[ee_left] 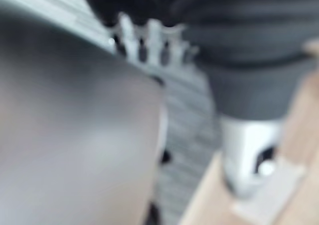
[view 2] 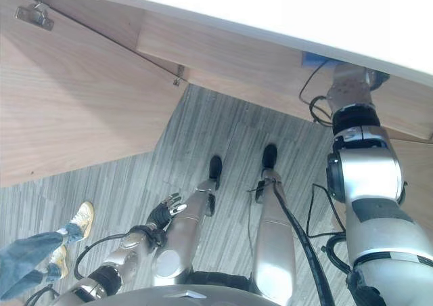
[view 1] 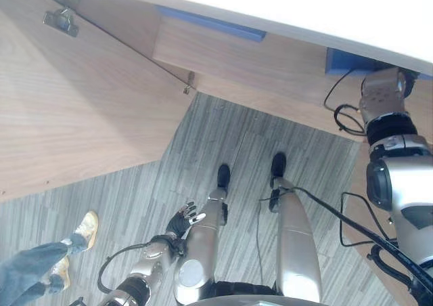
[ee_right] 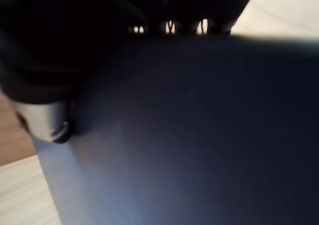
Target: Put the empty folder in the office cabinet
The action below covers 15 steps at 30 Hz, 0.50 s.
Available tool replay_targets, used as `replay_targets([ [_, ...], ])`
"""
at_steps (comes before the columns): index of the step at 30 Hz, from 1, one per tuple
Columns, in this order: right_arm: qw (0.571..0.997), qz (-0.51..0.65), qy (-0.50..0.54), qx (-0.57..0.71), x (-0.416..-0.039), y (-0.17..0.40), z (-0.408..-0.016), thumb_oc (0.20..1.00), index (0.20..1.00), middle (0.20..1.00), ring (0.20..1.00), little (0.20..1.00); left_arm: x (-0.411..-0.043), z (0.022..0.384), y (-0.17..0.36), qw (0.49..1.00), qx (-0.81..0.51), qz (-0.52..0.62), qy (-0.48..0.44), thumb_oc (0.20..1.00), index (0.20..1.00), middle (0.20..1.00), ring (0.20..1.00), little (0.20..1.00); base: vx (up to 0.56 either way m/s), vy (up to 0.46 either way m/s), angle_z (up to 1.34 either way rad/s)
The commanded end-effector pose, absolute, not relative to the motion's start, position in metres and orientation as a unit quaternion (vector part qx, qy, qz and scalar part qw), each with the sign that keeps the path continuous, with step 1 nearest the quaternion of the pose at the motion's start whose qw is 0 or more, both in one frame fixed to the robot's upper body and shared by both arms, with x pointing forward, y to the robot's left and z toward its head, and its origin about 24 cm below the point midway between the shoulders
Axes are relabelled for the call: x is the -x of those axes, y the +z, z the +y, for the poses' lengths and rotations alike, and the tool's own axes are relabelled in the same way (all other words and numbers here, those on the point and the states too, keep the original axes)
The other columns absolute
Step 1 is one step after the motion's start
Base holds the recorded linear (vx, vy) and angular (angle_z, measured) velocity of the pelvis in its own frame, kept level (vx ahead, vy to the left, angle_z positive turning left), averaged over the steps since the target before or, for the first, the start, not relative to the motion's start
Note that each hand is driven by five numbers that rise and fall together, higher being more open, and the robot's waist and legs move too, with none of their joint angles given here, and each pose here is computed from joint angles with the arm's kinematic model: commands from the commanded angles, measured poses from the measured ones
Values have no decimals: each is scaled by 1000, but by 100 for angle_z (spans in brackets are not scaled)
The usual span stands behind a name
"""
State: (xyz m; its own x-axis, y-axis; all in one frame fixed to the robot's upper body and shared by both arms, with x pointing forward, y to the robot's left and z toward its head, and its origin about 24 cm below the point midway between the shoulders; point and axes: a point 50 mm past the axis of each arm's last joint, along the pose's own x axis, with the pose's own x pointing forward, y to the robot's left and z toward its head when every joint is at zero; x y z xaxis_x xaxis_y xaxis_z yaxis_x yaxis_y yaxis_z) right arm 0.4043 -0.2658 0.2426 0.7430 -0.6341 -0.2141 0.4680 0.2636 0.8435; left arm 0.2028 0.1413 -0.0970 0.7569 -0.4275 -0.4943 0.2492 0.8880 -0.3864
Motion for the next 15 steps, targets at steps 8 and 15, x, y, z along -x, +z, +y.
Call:
replay_targets([
  [8,773,-217,-372,-466,-384,317,-289,1000,1000,1000,1000,1000,-148,157,-121,902,181,360,-155,1000,1000,1000,1000,1000,9,25,-4],
  [15,862,-108,-336,-363,-400,304,-271,1000,1000,1000,1000,1000,-147,163,-120,905,186,350,-155,1000,1000,1000,1000,1000,-5,-7,-1],
])
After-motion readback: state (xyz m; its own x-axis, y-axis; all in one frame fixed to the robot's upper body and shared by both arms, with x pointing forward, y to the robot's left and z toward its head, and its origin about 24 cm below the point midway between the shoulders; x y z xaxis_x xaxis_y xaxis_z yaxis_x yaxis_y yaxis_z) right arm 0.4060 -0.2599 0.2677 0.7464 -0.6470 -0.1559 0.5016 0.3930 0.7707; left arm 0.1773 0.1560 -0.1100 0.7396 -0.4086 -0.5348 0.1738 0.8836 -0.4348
